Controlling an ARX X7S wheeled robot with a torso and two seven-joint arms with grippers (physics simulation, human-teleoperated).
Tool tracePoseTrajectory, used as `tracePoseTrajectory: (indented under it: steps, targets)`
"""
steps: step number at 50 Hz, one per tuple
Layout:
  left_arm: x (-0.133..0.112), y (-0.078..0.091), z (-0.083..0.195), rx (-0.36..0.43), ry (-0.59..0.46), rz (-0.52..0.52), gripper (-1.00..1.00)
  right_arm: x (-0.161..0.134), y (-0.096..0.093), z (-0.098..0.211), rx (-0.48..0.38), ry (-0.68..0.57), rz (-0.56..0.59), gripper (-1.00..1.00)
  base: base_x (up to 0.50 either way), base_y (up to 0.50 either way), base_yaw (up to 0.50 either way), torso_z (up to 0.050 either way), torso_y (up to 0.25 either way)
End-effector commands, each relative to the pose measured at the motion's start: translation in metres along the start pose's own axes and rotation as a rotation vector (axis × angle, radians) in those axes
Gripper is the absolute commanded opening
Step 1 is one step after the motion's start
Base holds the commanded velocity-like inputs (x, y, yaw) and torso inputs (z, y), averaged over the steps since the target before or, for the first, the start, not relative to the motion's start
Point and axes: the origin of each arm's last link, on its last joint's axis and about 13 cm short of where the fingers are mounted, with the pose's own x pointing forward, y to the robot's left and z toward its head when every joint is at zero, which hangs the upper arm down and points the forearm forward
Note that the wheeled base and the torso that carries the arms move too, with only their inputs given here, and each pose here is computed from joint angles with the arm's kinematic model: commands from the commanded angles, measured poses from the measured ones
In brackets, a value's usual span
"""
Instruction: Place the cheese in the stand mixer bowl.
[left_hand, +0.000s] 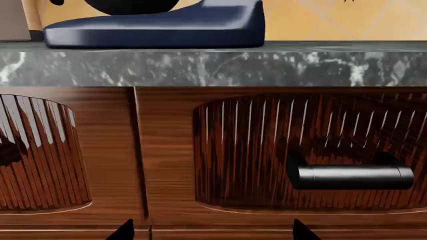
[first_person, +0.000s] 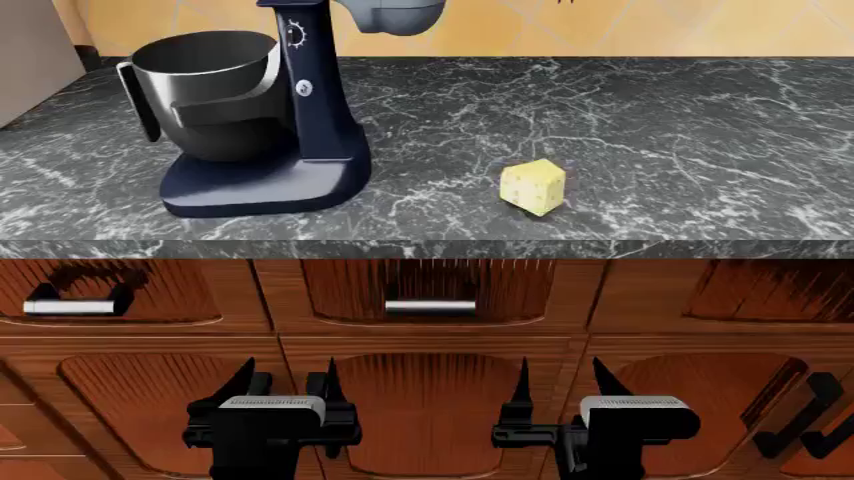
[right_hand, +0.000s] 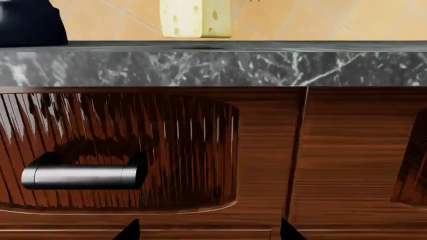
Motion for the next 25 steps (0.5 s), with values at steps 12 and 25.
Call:
tracePoseTrajectory:
  steps: [12,25]
  targets:
    - [0.0001,0.0008,-0.0037,0.028,0.013,-0.013,1.0,-0.0001,0.0002,0.0008,-0.011,0.005,-0.037,1.0,0.0,0.19,0.0,0.0,0.0]
    - [-0.0032,0.0039,-0.0008,0.04,0.021,0.003,1.0,-0.0002,0.0029,0.0021,-0.031,0.001,-0.037,1.0,0.0,0.5,0.0,0.036,0.0]
